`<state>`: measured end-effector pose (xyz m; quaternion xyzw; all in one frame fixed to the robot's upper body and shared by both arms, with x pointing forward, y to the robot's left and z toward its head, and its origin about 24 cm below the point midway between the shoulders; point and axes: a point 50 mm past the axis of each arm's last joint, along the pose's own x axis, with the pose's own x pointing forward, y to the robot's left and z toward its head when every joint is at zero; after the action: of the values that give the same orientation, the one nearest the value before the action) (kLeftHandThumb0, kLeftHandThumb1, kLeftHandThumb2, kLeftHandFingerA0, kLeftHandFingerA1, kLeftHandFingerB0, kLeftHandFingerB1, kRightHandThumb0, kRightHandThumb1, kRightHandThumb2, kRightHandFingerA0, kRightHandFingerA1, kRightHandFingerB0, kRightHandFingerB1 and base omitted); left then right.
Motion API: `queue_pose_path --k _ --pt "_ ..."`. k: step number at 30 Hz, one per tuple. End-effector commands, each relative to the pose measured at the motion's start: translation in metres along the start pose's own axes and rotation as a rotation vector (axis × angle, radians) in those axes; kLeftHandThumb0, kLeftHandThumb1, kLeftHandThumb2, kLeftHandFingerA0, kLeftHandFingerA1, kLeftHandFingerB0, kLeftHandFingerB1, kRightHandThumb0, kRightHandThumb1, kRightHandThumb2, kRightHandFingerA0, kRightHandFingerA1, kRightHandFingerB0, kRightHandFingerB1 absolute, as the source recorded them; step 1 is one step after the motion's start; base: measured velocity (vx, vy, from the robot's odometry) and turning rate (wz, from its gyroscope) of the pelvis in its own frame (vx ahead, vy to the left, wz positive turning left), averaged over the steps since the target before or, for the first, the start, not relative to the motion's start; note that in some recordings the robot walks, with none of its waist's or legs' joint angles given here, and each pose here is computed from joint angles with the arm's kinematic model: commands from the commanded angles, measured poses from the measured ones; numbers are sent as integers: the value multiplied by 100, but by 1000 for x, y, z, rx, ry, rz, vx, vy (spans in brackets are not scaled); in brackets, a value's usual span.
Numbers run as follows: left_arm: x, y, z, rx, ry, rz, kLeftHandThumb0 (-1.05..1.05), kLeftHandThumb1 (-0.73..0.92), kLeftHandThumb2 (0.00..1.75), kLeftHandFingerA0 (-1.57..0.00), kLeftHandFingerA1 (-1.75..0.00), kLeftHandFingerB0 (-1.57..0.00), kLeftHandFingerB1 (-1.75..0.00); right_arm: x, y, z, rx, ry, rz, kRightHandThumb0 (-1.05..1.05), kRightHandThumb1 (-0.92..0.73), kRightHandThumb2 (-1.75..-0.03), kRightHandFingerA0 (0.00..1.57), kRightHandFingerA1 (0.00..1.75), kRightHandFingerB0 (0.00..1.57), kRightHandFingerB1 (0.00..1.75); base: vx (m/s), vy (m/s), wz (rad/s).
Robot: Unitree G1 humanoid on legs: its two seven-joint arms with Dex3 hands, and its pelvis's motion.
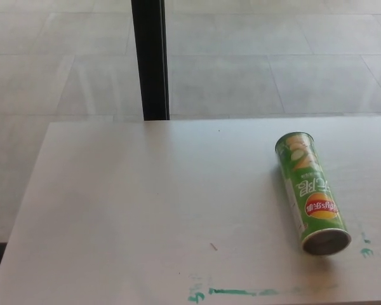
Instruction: Use the right hand as a fist to push the chips tray inside its container kept in the middle of the desk
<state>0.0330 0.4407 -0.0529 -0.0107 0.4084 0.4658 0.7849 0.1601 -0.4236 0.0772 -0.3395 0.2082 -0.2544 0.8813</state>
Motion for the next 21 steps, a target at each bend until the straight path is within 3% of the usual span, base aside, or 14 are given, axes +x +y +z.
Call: queue_pose_path --k 1,4,8,9,10,12,13,14,15,16,17,19,20,21 --pt "-1 13 -2 -32 17 44 -72 92 69 -55 -62 -44 -52 -30 22 -109 757 405 -729 -67 -80 -68 70 144 41 100 0 0 0" --pt "-1 13 0 5 13 41 -72 92 71 -56 -61 -45 -49 -31 24 -112 772 414 -725 -67 -80 -68 68 149 39 97 0 0 0" --pt "-1 12 0 -36 9 27 -71 92 70 -51 -63 -43 -51 -37 31 -121 957 417 -786 -54 -83 -65 42 138 43 108 0 0 0" --pt "-1 11 0 -40 9 31 -71 92 69 -52 -64 -45 -51 -38 34 -124 1037 417 -795 -58 -86 -65 32 129 30 109 0 0 0" --pt "-1 12 -1 -45 11 30 -71 92 69 -50 -63 -44 -50 -38 36 -126 1037 442 -777 -64 -89 -66 35 144 22 109 0 0 0" --pt "-1 12 -2 -51 12 25 -71 92 69 -50 -63 -44 -50 -38 38 -128 1008 474 -755 -64 -89 -66 35 144 22 109 0 0 0" --pt "-1 12 -2 -33 20 34 -71 92 70 -50 -60 -45 -49 -40 40 -134 727 587 -490 -64 -92 -115 18 85 7 77 0 0 0" --pt "-1 12 -1 -32 19 36 -69 92 70 -50 -61 -43 -50 -41 45 -137 1144 578 -650 -68 -92 -78 8 64 0 93 0 0 0" --pt "-1 10 0 -24 12 35 -69 92 69 -52 -61 -43 -50 -42 45 -136 932 569 -552 -62 -92 -91 4 59 0 61 0 0 0" --pt "-1 10 0 -27 12 34 -71 92 69 -52 -60 -46 -50 -42 46 -137 989 572 -576 -67 -92 -70 6 50 0 41 0 0 0" --pt "-1 10 0 -21 15 36 -70 92 70 -54 -60 -47 -51 -40 48 -135 1033 590 -608 -73 -70 -92 32 72 0 30 0 0 0" --pt "-1 9 0 -16 15 37 -70 92 70 -54 -60 -47 -51 -39 48 -135 999 595 -600 -73 -70 -92 32 72 0 30 0 0 0" --pt "-1 9 0 -18 14 34 -70 92 69 -54 -61 -48 -52 -37 51 -132 952 579 -561 -72 -72 -106 42 82 4 56 0 0 0" --pt "0 8 0 -14 12 34 -76 78 87 -53 -65 -44 -56 -37 51 -130 1055 543 -674 -66 -78 -63 33 93 26 81 0 0 0"
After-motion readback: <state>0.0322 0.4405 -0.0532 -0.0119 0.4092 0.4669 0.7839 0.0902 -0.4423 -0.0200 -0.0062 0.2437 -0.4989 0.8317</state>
